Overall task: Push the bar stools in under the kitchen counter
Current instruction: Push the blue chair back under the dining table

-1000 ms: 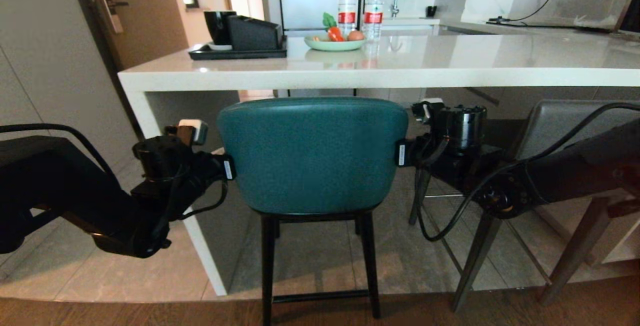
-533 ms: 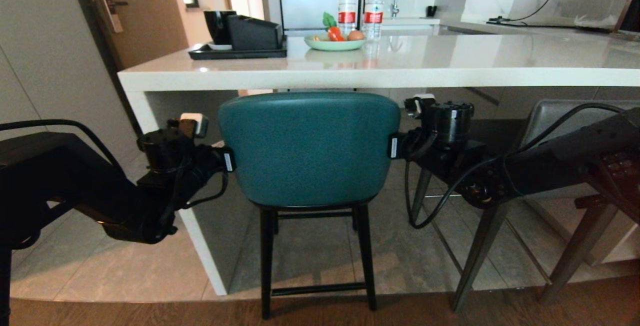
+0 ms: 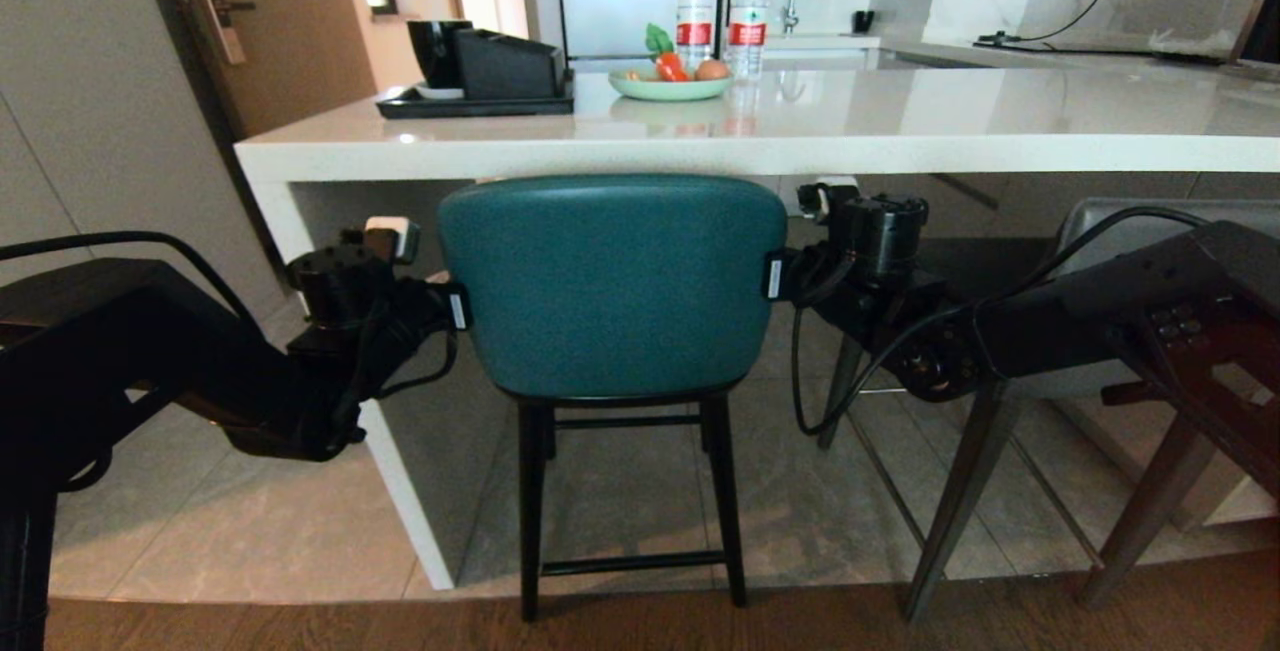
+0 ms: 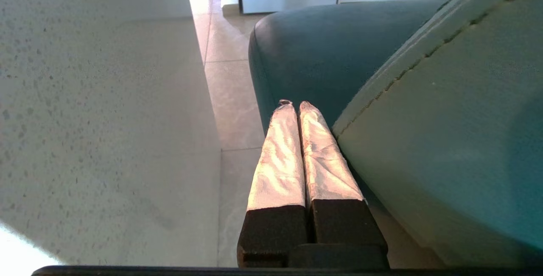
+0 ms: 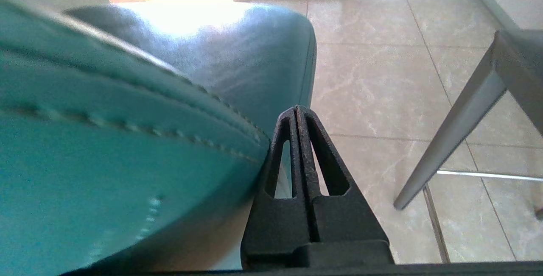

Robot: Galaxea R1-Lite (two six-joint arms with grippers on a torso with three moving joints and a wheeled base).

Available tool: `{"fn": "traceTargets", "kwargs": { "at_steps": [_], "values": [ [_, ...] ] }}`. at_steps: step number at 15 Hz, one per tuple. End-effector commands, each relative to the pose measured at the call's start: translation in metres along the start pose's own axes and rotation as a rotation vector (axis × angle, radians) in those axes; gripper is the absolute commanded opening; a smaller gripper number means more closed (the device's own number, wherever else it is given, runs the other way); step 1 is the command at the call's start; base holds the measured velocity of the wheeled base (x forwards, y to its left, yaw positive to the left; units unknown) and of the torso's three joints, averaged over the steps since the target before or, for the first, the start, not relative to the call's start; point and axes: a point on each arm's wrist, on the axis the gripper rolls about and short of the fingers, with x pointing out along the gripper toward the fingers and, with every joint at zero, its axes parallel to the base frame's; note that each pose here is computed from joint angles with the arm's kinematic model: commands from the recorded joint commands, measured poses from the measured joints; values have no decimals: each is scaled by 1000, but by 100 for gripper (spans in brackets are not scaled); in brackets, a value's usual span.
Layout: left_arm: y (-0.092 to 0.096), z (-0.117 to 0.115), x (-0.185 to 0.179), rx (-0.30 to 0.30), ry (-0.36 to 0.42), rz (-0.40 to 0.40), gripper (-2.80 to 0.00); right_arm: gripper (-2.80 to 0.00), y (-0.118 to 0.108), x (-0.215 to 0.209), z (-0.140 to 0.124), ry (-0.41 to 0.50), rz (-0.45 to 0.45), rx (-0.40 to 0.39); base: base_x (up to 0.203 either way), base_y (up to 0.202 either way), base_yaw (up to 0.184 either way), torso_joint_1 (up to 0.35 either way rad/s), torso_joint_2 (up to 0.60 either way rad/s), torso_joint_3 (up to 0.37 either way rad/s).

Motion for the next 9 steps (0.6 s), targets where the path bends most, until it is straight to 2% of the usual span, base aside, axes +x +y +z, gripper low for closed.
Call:
{"fn": "traceTargets", "kwargs": {
  "at_steps": [1, 3, 6, 9],
  "values": [
    [0, 6, -7, -2, -9, 0, -280, -280, 0, -2, 5, -20, -11, 4, 0, 0, 0, 0, 0, 0],
    [2, 12, -24, -4, 0, -1, -280, -280, -2, -17, 14, -30, -16, 6, 0, 0, 0, 0, 0, 0],
    [10, 34, -67, -12, -4, -48, -280, -280, -11, -58, 34, -31, -4, 23, 0, 0, 0, 0, 0, 0],
    [10, 51, -111, -85, -19, -68, -280, -280, -18, -103, 46, -28, -2, 62, 0, 0, 0, 0, 0, 0]
  ]
}}
